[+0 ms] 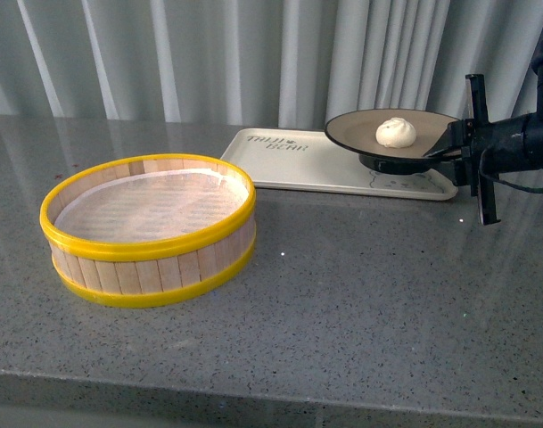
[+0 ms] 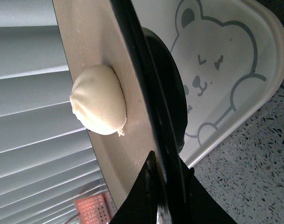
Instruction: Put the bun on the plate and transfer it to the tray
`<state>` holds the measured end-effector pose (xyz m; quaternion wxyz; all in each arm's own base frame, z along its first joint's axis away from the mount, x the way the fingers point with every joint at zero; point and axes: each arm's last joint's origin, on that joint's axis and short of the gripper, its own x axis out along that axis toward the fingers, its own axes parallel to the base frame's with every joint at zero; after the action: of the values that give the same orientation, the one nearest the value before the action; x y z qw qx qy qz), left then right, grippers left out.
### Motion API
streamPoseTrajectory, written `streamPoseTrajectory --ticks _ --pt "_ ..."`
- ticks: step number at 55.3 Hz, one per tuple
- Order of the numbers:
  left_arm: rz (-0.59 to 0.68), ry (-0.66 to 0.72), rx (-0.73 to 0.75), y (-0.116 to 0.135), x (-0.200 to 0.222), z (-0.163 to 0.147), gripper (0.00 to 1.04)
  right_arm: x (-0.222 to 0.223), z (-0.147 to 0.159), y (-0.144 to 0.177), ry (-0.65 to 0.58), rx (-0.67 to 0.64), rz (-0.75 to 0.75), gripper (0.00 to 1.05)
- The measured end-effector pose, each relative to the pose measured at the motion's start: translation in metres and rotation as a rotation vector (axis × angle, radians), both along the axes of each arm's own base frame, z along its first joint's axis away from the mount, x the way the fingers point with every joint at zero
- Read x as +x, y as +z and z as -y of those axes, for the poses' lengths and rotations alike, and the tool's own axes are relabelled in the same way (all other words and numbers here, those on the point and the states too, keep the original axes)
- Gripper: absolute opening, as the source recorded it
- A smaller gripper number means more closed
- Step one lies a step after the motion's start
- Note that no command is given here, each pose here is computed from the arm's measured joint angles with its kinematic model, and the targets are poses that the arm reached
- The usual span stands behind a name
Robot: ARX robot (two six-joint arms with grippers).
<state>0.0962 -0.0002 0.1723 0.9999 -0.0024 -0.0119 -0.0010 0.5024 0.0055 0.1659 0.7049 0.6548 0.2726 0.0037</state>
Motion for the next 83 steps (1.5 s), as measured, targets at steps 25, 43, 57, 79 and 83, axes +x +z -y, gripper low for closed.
streamPoseTrajectory --ticks 25,43,57,79,83 --pt "0.0 0.0 0.0 0.0 0.0 0.0 0.98 0.014 0.0 -0.012 0.003 0.001 -0.003 0.03" --pt "0.0 0.0 0.0 0.0 0.0 0.0 0.98 0.016 0.003 -0.024 -0.001 0.002 -0.031 0.03" --pt "0.0 0.0 0.0 0.0 0.0 0.0 0.98 0.016 0.004 -0.021 0.005 0.003 -0.01 0.22" --pt "0.0 0.0 0.0 0.0 0.0 0.0 0.98 0.002 -0.002 0.009 0.011 0.001 0.041 0.81" --pt "0.0 0.0 0.0 0.0 0.0 0.0 0.98 -0.006 -0.005 0.018 0.008 0.0 0.052 0.94"
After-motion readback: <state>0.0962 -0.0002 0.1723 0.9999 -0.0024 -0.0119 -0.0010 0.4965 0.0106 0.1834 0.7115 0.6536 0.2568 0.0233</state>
